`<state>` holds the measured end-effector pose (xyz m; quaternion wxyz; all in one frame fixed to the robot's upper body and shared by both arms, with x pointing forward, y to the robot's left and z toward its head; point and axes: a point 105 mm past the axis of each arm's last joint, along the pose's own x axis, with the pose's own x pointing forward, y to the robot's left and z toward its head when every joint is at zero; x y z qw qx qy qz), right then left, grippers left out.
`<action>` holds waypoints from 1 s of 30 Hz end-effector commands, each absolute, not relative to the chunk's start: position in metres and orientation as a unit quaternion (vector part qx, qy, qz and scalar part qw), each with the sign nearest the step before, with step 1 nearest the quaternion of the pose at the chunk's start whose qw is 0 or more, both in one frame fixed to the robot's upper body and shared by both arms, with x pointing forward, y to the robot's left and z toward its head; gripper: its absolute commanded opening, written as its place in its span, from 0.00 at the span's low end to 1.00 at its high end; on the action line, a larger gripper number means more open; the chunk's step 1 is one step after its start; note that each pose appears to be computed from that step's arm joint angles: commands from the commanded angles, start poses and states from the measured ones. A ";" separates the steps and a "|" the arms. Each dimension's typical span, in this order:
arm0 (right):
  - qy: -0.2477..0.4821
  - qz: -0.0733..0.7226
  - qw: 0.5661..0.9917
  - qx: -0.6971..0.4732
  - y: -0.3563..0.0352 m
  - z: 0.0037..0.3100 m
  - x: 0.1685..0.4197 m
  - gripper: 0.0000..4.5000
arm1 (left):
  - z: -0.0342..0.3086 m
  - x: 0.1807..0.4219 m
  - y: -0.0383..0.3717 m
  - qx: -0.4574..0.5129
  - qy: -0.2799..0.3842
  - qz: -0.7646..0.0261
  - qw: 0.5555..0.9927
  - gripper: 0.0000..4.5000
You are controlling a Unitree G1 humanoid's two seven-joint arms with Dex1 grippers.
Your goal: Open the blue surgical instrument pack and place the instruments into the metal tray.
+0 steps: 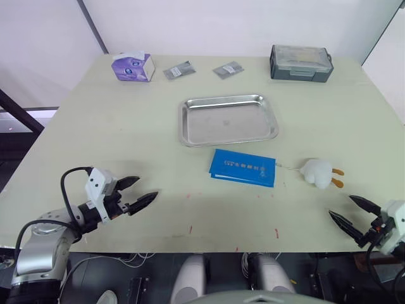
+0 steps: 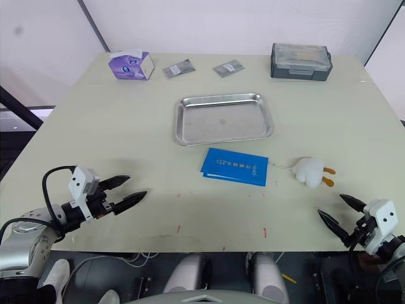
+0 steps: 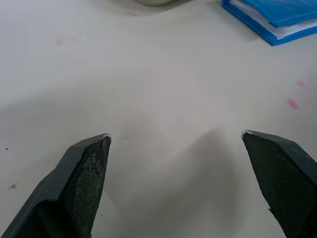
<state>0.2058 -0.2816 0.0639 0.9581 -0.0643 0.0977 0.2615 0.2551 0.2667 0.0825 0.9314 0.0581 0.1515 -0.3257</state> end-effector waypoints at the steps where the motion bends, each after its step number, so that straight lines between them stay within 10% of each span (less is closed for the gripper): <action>1: 0.086 0.259 0.959 -0.079 -0.282 0.072 0.205 0.98 | 0.094 0.258 0.265 0.073 0.134 -0.333 0.930 1.00; 15: 0.090 0.275 0.953 -0.092 -0.282 0.076 0.205 0.98 | 0.103 0.268 0.267 0.039 0.126 -0.347 0.929 1.00; 30: 0.027 0.305 0.946 -0.102 -0.219 0.128 0.262 0.98 | 0.118 0.307 0.241 0.109 0.105 -0.413 0.898 1.00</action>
